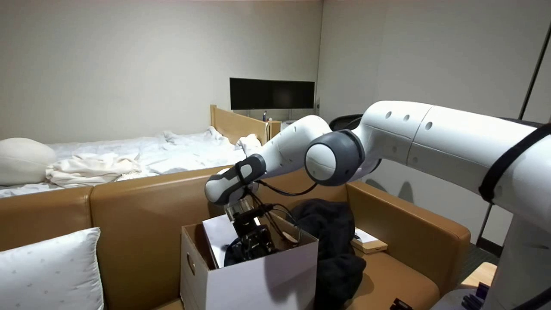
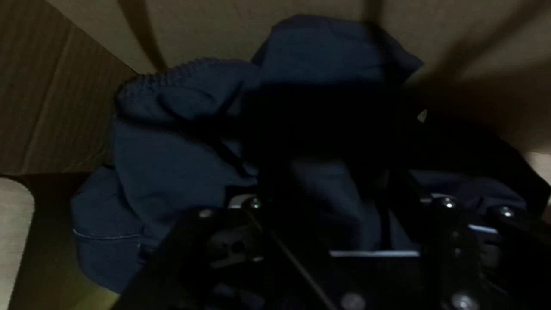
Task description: Remove the jersey from the box and put it on the couch
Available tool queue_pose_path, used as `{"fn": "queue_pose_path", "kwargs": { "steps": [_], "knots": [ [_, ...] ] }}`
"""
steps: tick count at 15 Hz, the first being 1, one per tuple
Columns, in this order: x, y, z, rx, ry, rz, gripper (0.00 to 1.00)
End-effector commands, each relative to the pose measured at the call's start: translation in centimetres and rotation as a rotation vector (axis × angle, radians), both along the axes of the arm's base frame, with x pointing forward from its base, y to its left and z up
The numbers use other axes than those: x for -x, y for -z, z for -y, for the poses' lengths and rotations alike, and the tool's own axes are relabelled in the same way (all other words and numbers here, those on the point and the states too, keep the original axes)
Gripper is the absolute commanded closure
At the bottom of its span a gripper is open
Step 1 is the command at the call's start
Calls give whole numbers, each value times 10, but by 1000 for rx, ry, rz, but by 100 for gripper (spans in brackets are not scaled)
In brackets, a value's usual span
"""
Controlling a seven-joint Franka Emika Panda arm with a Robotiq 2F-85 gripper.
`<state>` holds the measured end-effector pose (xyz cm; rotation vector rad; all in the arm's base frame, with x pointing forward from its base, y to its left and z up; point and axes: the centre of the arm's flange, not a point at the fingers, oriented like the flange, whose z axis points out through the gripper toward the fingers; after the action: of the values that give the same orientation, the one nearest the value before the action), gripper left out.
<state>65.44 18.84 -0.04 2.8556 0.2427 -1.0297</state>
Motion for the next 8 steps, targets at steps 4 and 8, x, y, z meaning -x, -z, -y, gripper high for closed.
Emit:
{"fn": "queue_pose_path", "kwargs": {
  "steps": [4,8],
  "knots": [
    [-34,-17,-36,-98,46,-14,80],
    [-21,-29,-39,-133,64,-38,99]
  ]
}}
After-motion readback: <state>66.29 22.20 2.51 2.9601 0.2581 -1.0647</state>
